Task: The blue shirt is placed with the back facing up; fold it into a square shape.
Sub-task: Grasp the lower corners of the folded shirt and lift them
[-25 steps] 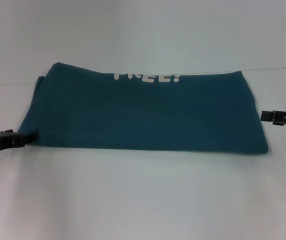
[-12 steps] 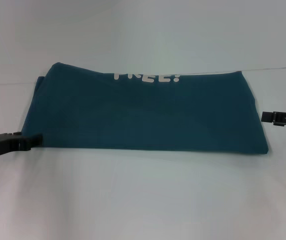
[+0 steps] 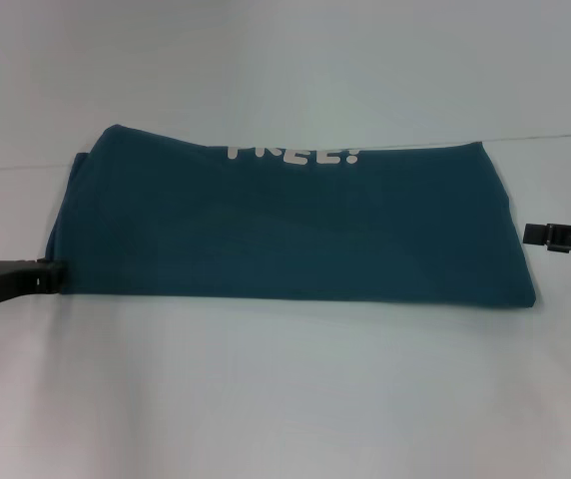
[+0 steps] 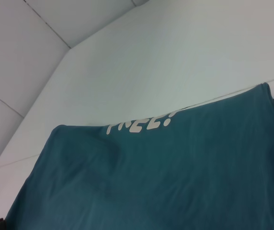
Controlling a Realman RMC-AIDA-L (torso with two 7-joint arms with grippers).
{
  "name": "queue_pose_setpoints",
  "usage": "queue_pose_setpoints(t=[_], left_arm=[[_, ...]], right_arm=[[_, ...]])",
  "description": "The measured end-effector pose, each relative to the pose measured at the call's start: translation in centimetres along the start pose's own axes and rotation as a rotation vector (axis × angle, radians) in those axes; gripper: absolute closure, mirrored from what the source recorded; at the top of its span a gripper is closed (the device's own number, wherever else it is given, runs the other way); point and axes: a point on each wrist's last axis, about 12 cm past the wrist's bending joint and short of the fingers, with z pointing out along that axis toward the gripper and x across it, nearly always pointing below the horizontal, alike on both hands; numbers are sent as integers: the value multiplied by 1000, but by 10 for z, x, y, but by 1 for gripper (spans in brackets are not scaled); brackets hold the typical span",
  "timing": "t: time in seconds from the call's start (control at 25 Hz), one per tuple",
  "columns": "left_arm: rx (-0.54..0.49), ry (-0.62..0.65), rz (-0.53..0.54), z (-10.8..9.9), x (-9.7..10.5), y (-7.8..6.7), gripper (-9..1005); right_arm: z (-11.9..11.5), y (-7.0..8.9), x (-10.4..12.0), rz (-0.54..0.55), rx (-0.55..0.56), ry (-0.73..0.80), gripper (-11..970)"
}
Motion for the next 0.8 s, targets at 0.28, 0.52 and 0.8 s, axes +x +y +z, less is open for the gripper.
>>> queue_pose_setpoints(t=[0.28,0.52,0.8], left_arm=[[-3,-3,2,0,-1,1,762],[-6,-4,1,-1,-2,2,998],[2,5,6,-4,-4,3,997]], right_arm=[[-1,-3,1,7,16,-6,302],[-3,-7,3,9,43,6,302],[-5,-11,8,24,69,47,302]])
